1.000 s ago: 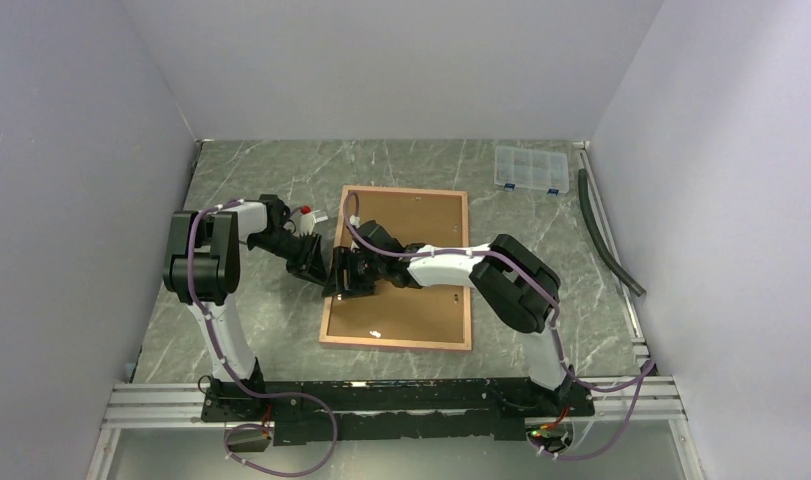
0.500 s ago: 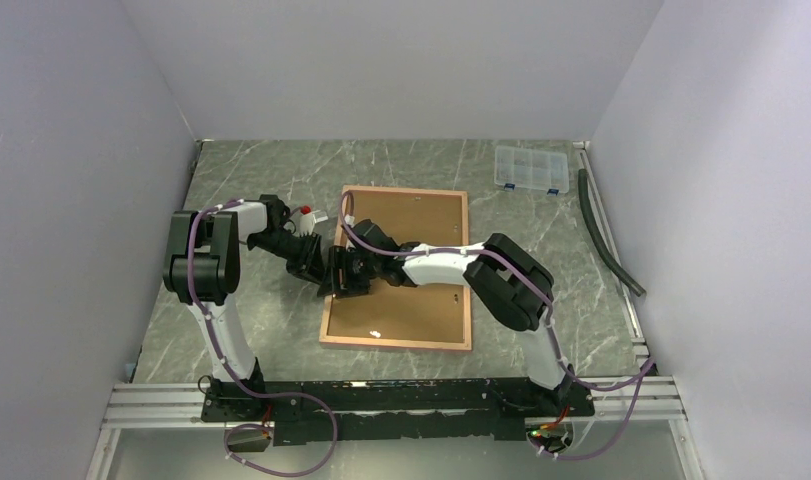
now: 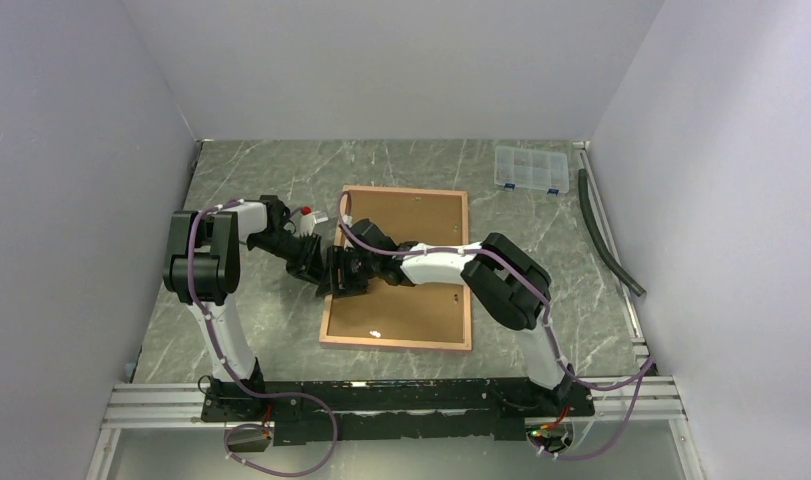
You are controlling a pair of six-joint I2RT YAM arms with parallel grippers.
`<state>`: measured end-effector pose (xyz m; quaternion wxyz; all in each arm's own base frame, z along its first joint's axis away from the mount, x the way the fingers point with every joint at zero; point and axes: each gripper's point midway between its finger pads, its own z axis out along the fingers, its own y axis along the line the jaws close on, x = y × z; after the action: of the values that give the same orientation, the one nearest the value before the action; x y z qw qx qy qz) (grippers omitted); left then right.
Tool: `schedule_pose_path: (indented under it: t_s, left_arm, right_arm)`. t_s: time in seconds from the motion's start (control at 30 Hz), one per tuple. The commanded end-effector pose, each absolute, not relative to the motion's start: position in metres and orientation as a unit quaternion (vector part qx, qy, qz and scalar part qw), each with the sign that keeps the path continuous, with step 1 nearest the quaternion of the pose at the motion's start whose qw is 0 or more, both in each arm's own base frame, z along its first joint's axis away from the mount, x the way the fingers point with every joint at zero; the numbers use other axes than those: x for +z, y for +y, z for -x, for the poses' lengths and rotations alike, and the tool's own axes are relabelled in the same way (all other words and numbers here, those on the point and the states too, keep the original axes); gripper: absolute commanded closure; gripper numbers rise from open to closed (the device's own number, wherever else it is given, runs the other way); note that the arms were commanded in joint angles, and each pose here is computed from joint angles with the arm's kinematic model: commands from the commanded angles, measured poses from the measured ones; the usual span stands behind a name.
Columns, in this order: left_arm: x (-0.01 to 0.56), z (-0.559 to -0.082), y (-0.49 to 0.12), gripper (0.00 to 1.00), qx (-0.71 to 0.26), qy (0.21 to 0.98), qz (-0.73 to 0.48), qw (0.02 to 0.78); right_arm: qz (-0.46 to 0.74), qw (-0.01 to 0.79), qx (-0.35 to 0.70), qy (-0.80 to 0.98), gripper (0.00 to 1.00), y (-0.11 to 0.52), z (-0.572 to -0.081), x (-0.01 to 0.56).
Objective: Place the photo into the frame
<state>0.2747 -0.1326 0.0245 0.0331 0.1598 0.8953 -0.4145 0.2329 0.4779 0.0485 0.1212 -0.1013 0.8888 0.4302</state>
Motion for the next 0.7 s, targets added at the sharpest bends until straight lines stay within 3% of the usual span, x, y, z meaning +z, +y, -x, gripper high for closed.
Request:
schedule_pose_path:
  t_s: [0.0,0.37,0.67]
  left_arm:
    - [0.034,-0.278,-0.134,0.75,-0.416,0.89,-0.178,0.047]
    - [0.04,-0.28,-0.133,0.75,-0.412,0.891,-0.183,0.05]
    - [0.039,-0.281,-0.133,0.76,-0.411,0.892,-0.181,0.053]
  right_arm:
    - [0.12,0.153,0.437,0.878,0.45,0.488,-0.244,0.058]
    - [0.138,0.163,0.466,0.859,0.39,0.476,-0.229,0.097]
    - [0.124,0.148,0.449,0.872,0.4,0.471,-0.227,0.071]
